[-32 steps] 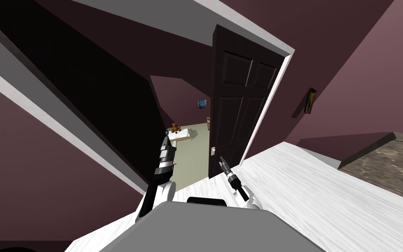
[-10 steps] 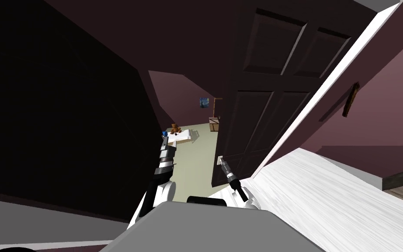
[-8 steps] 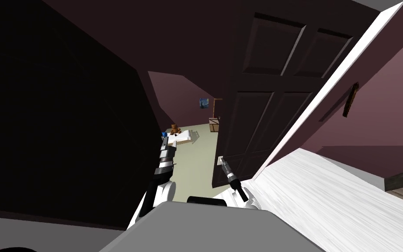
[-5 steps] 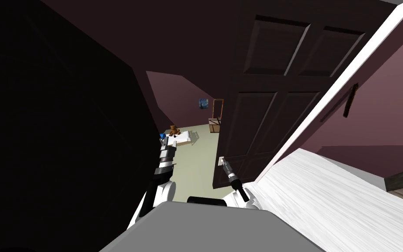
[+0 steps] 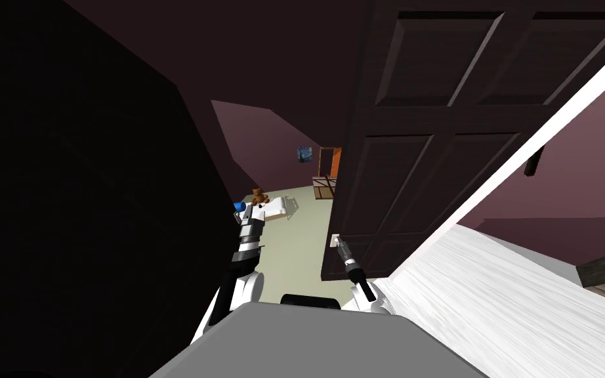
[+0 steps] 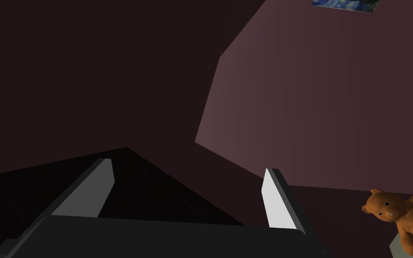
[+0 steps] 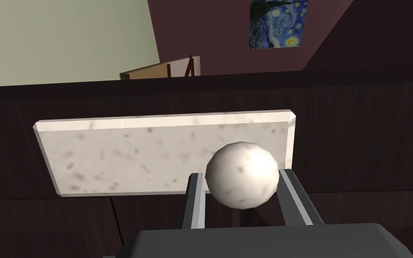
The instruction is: Push the door open
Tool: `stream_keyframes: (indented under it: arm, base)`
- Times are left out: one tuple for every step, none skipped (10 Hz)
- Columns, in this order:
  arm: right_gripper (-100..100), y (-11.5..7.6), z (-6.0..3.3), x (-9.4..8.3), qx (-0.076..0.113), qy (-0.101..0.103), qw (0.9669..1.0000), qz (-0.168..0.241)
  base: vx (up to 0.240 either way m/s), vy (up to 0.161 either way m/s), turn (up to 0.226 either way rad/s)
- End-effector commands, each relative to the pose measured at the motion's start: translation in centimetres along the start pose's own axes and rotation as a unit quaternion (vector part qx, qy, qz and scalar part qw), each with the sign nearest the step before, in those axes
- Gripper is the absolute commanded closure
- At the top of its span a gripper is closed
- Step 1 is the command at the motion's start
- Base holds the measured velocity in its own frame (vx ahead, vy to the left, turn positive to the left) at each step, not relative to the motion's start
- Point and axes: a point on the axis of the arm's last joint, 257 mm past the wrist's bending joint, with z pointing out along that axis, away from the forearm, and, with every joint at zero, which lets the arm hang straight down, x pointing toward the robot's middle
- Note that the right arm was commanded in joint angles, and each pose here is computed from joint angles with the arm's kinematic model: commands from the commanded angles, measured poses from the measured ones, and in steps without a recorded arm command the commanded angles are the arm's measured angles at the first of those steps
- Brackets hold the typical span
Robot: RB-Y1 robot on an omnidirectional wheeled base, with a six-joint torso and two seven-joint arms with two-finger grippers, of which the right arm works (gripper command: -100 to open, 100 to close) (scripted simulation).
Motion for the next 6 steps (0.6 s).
stream_keyframes:
  arm:
    - [100, 0.4, 0.01, -1.9, -0.004, -0.021, 0.9998, -0.003]
    - [100, 0.4, -0.04, -2.6, -0.003, -0.031, 0.9995, -0.003]
    - [100, 0.4, -0.10, -3.2, -0.003, -0.040, 0.9992, -0.003]
    - [100, 0.4, -0.17, -3.7, -0.003, -0.049, 0.9988, -0.002]
    - [100, 0.4, -0.17, -3.7, -0.003, -0.049, 0.9988, -0.002]
    - [100, 0.4, -0.29, -4.6, -0.003, -0.061, 0.9981, -0.002]
  base:
    - [0.153, 0.089, -0.061]
    - [0.201, 0.120, -0.085]
    - [0.185, 0.124, -0.065]
    - [0.183, 0.115, -0.064]
    - [0.135, 0.072, -0.032]
    - [0.137, 0.088, -0.046]
